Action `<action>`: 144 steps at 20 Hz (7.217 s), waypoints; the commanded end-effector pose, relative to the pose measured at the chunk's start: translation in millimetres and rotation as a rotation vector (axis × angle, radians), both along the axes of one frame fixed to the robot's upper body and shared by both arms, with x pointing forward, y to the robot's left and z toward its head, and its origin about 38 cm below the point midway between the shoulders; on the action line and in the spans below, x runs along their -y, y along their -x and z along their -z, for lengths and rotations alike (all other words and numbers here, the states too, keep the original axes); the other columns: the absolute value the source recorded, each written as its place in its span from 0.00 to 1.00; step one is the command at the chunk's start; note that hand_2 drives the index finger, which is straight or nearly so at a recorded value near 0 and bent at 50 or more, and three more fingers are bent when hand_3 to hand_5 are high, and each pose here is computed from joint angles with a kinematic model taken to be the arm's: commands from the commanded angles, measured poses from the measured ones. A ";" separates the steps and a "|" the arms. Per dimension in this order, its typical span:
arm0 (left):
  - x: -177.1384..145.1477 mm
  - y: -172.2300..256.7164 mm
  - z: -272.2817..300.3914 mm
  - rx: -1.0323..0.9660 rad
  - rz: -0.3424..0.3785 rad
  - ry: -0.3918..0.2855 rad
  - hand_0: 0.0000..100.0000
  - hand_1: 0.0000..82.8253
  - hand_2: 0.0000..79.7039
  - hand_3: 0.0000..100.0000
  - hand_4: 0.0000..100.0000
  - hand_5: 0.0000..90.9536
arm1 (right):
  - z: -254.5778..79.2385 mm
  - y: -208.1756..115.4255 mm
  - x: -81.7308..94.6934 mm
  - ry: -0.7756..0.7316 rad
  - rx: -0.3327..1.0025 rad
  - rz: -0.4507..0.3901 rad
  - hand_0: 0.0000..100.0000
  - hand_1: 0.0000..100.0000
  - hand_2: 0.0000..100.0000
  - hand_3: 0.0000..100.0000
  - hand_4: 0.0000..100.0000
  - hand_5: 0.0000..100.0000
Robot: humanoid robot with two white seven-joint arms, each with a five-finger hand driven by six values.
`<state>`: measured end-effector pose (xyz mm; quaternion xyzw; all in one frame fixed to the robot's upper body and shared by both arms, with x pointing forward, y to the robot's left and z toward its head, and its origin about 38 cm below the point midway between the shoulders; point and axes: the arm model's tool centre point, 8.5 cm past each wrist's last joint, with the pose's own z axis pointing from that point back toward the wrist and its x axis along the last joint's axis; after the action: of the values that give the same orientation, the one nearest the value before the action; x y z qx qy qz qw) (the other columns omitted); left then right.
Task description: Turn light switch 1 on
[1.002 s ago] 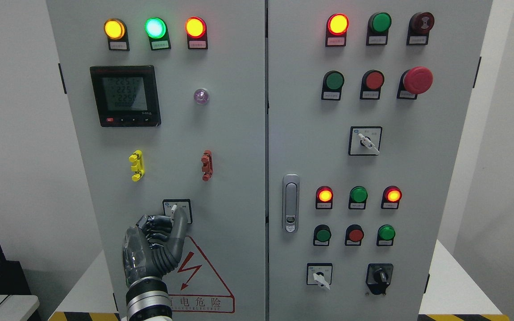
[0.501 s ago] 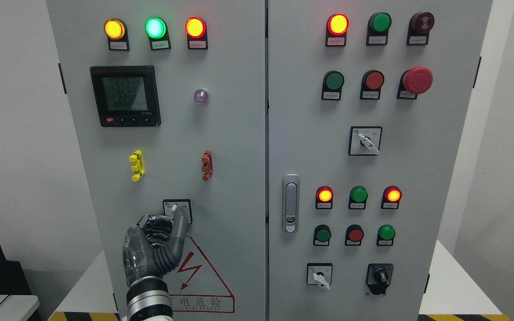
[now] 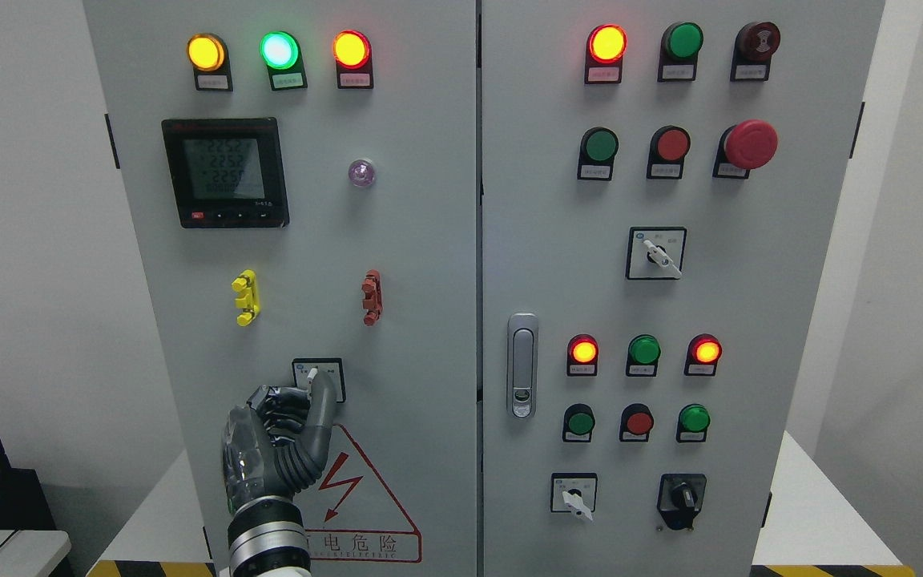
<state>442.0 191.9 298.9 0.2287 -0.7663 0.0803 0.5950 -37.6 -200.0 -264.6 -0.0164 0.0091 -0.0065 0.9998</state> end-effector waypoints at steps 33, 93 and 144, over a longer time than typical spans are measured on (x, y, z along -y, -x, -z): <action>1.1 -1.6 -2.8 -0.010 0.002 -0.003 0.52 0.42 0.76 0.73 0.75 0.75 | 0.0 0.0 -1.0 -0.002 0.000 0.008 0.12 0.39 0.00 0.00 0.00 0.00; -12.1 33.1 17.2 0.010 0.007 0.008 0.10 0.38 0.82 0.78 0.78 0.78 | 0.0 0.0 -1.0 -0.002 0.000 0.008 0.12 0.39 0.00 0.00 0.00 0.00; -135.5 490.8 549.2 -1.692 0.201 0.496 0.21 0.09 0.00 0.00 0.00 0.00 | 0.0 0.0 -1.0 -0.002 0.000 0.008 0.12 0.39 0.00 0.00 0.00 0.00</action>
<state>28.5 396.6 -224.9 0.0836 -0.2122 0.0482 0.9724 -37.6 -200.2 -264.6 -0.0168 0.0091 -0.0065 0.9998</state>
